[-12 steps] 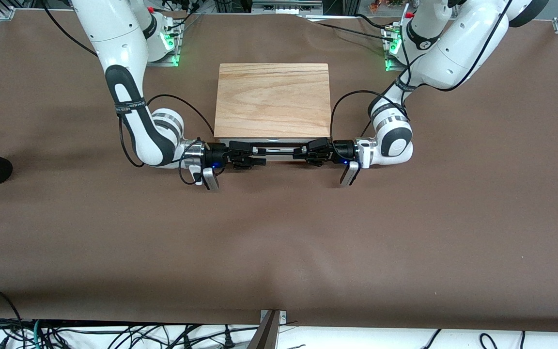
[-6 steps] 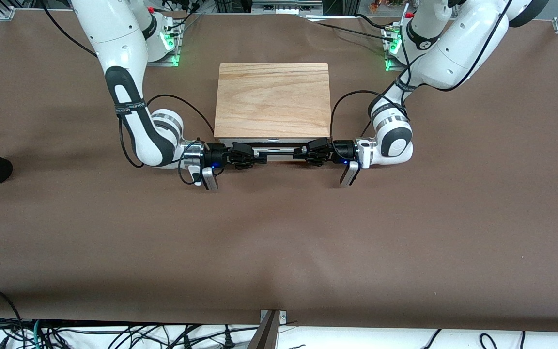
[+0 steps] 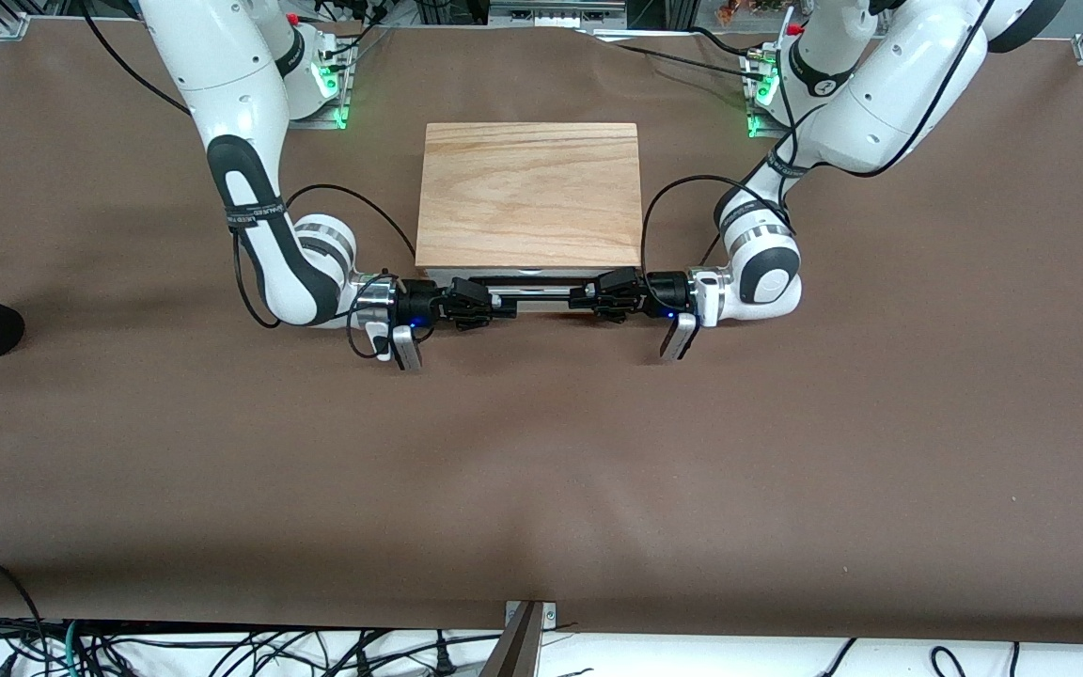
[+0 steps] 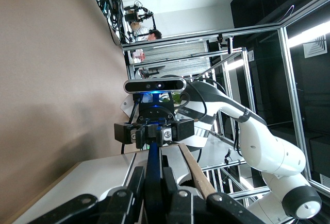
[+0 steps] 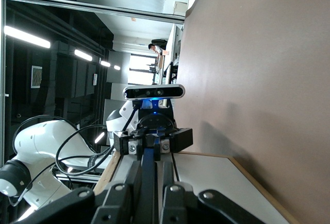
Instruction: Pull top drawer with both arms simultaneously
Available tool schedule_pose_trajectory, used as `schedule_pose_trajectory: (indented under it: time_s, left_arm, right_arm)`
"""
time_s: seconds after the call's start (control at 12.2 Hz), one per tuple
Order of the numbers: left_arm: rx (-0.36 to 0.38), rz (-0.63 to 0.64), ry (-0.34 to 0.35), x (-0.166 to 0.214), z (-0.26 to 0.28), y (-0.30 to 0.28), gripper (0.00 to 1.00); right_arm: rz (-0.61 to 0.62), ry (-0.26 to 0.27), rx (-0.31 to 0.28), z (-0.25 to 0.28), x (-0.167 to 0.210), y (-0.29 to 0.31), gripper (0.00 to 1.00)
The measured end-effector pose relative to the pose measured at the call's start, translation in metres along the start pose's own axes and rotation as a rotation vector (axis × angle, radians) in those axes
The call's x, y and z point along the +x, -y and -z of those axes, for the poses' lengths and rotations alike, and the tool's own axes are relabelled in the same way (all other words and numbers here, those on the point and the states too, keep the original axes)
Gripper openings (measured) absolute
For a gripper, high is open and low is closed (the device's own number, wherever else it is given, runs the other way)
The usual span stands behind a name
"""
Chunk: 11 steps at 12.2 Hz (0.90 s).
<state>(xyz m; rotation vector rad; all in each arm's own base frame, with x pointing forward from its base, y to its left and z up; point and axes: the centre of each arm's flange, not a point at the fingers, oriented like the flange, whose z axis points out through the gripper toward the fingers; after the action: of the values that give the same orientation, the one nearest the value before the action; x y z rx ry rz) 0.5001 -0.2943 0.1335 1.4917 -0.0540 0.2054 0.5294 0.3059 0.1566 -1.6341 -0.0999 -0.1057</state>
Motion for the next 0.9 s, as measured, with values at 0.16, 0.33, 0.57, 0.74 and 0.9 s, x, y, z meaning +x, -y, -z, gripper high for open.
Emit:
schedule_pose_trajectory:
  time_s: [0.16, 0.33, 0.57, 0.74, 0.9]
  left_arm:
    - [0.000, 0.001, 0.000, 0.0000, 0.0000, 0.0000, 0.20]
    - [0.000, 0.001, 0.000, 0.0000, 0.0000, 0.0000, 0.20]
    - [0.000, 0.001, 0.000, 0.0000, 0.0000, 0.0000, 0.20]
    - [0.000, 0.001, 0.000, 0.0000, 0.0000, 0.0000, 0.20]
    - [0.000, 0.001, 0.000, 0.0000, 0.0000, 0.0000, 0.20]
  right_arm:
    - [0.002, 0.002, -0.003, 0.0019, 0.0005, -0.0007, 0.25]
    - [0.003, 0.003, -0.003, 0.0019, 0.0005, -0.0007, 0.26]
    - [0.002, 0.012, 0.018, 0.0001, -0.0006, 0.0013, 0.26]
    - [0.002, 0.027, 0.039, -0.0022, -0.0028, 0.0028, 0.26]
    - [-0.002, 0.032, 0.043, -0.0023, -0.0049, 0.0017, 0.25]
